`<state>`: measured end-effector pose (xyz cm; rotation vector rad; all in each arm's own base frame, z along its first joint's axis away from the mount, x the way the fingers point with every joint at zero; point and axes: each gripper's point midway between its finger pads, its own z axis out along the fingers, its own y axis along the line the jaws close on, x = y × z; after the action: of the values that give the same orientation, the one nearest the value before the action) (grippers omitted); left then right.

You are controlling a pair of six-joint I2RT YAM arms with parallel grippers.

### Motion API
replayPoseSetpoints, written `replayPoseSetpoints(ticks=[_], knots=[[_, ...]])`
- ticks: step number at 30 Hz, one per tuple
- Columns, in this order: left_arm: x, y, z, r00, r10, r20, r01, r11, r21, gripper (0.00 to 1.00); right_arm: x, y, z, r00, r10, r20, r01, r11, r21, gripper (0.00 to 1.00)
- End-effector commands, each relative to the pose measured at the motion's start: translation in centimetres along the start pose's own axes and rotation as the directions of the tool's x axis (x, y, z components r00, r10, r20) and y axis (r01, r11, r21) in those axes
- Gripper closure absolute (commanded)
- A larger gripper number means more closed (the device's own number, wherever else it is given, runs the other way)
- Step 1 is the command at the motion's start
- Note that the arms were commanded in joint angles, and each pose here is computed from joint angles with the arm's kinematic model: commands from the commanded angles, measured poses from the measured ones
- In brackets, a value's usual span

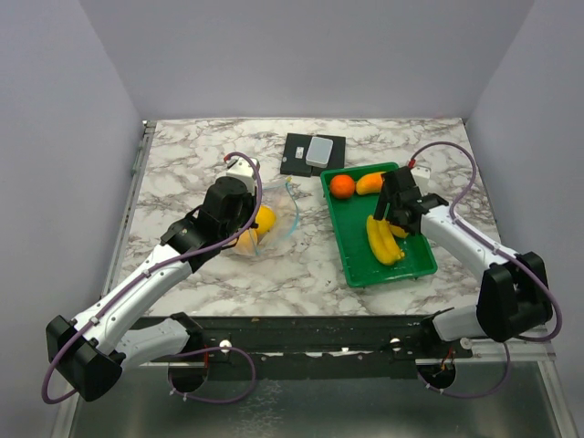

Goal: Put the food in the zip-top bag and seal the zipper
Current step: Pick up the fake fruit from the bin.

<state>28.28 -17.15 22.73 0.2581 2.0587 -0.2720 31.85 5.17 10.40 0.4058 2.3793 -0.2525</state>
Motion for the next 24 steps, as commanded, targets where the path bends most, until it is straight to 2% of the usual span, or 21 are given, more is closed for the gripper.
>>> replayPoseSetpoints(ticks=[1,12,24], knots=[[-0.1,-0.2,0.0,1.000,-0.009,0.012,0.009,1.000,0.017,1.00,-0.4,0.9,1.4,0.999,0.034,-0.005,-0.034,0.999,-0.034,0.07],[0.0,-0.3,0.1,1.000,-0.006,0.007,0.005,1.000,0.019,1.00,-1.0,0.3,3.6,0.997,0.080,-0.014,-0.080,0.997,-0.008,0.07],[0.2,-0.3,0.2,1.000,-0.002,0.000,0.002,1.000,0.019,1.00,0.7,1.0,5.9,0.993,0.099,-0.069,-0.101,0.995,-0.024,0.09]])
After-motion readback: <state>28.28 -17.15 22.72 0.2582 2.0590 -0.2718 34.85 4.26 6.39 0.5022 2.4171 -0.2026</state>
